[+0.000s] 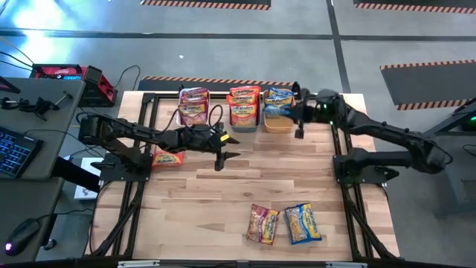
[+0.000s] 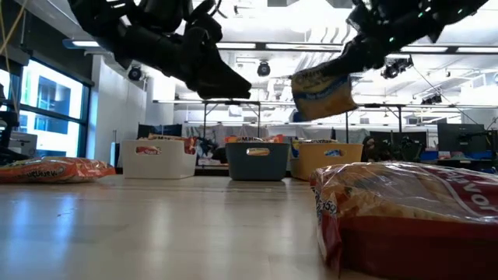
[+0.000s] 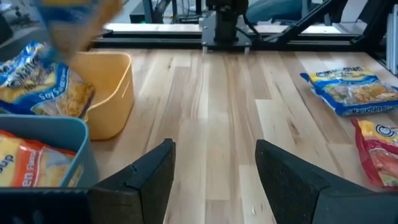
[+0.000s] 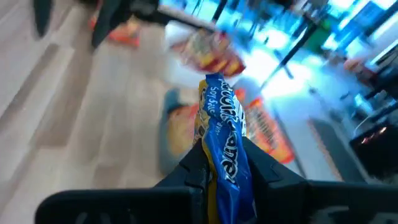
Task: Sort Maruchan noodles
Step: Put the blue noodle pack into the yellow bin
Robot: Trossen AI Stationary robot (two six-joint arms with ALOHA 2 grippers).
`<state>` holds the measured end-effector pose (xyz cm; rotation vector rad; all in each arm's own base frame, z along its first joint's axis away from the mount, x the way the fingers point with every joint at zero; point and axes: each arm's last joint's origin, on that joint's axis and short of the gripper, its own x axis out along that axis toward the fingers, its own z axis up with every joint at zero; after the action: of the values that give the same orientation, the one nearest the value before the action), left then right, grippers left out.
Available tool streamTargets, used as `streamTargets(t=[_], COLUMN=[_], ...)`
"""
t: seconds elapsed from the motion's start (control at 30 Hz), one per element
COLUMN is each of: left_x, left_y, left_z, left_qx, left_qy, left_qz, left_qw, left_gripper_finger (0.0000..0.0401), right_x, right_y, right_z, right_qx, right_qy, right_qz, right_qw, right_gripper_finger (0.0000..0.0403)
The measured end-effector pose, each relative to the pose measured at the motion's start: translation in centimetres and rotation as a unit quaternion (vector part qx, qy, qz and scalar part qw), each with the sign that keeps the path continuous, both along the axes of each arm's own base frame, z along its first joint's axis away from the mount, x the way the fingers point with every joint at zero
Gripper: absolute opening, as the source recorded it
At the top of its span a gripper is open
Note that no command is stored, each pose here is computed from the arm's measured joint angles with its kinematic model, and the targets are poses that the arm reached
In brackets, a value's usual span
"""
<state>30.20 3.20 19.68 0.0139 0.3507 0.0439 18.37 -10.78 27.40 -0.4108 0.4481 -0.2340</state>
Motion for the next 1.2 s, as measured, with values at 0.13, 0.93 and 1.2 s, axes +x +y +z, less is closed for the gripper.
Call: streamTargets(t=[0.13, 0.93, 1.2], left_x=[0.0, 0.0, 0.0], left_y=[0.0, 0.0, 0.0], left_z=[0.0, 0.0, 0.0], left_qx=[0.002, 0.023, 0.023], left_qy=[0.0, -0.001, -0.001], left_qz=[0.0, -0.006, -0.006], left_qw=[1.0, 1.0, 1.0], left_gripper_finger=[0.0208, 0.0208, 0.0208], right_x=[-0.8, -0.3, -0.6], right_y=[-3.4, -11.2, -11.6], right_z=[-1.3, -9.0, -9.2], right_qx=[0.022, 0.083, 0.092], right_qy=[0.009, 0.016, 0.04], right_qz=[-0.013, 0.059, -0.015], right_qw=[1.0, 0.995, 0.995], right_gripper_finger=[0.003, 0.0023, 0.0072])
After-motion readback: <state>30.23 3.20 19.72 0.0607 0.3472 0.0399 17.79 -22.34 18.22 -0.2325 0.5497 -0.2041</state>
